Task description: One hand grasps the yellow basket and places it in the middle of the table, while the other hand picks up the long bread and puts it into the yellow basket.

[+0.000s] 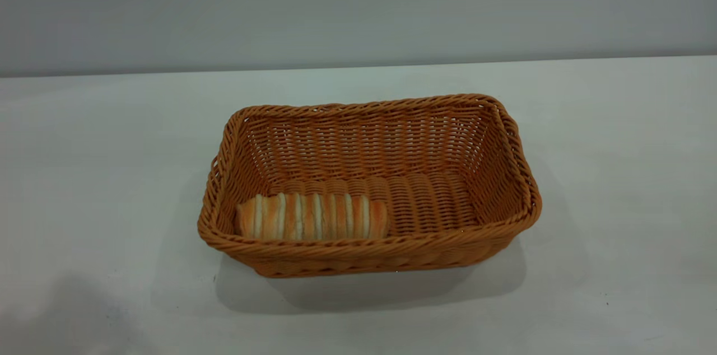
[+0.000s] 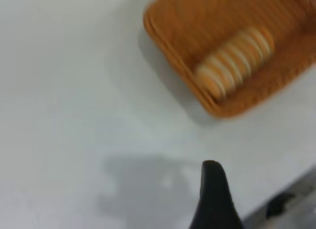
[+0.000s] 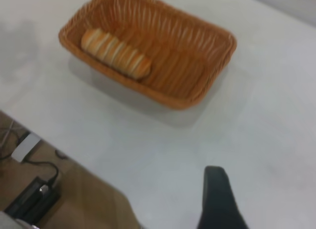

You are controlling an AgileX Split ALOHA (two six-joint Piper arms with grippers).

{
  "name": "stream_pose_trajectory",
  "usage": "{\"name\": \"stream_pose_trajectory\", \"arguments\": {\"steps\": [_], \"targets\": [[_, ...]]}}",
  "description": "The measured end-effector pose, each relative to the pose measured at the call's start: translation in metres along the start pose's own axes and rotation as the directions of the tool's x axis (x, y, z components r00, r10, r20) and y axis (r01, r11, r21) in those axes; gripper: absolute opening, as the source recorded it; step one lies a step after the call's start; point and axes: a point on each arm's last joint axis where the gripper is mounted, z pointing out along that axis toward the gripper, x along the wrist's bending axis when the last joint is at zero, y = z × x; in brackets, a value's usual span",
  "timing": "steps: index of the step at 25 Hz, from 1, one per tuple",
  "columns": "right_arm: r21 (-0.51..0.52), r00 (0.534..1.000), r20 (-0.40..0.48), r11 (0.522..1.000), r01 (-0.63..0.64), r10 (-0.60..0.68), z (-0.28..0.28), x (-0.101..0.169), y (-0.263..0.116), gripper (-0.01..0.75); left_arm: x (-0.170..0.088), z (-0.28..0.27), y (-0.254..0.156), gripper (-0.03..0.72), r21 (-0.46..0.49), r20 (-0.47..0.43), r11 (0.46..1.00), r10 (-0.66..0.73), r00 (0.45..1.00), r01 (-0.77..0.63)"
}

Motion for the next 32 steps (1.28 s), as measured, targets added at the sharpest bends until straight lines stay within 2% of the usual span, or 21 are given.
{"name": "stream_pose_trajectory", "arguments": {"steps": [6, 15, 19, 23, 28, 32], "targets": [[-0.011, 1.000, 0.002, 1.000, -0.016, 0.016, 0.004, 0.006, -0.034, 0.516, -0.028, -0.026, -0.058, 0.557, -0.023, -0.002, 1.000, 0.017, 1.000, -0.017], [-0.046, 1.000, 0.010, 0.999, -0.026, 0.026, 0.009, 0.010, -0.059, 0.516, -0.064, -0.042, -0.146, 0.557, -0.157, -0.054, 0.985, 0.061, 0.997, -0.069], [-0.029, 0.999, 0.008, 0.999, -0.040, 0.041, 0.018, 0.010, -0.066, 0.516, -0.068, -0.031, -0.176, 0.557, -0.173, -0.102, 0.983, 0.046, 0.994, -0.063], [-0.018, 0.999, 0.020, 0.999, -0.041, 0.041, 0.024, 0.008, -0.069, 0.516, -0.066, -0.019, -0.197, 0.557, -0.169, -0.153, 0.985, -0.049, 0.987, 0.023], [0.015, 0.998, 0.035, 0.999, -0.045, 0.045, 0.036, 0.005, -0.077, 0.516, -0.066, -0.019, -0.207, 0.557, -0.224, -0.184, 0.971, -0.122, 0.975, 0.079], [0.040, 0.998, 0.043, 0.998, -0.058, 0.056, 0.043, 0.004, -0.082, 0.516, -0.066, -0.016, -0.208, 0.557, -0.227, -0.181, 0.970, -0.132, 0.975, 0.089]]}}
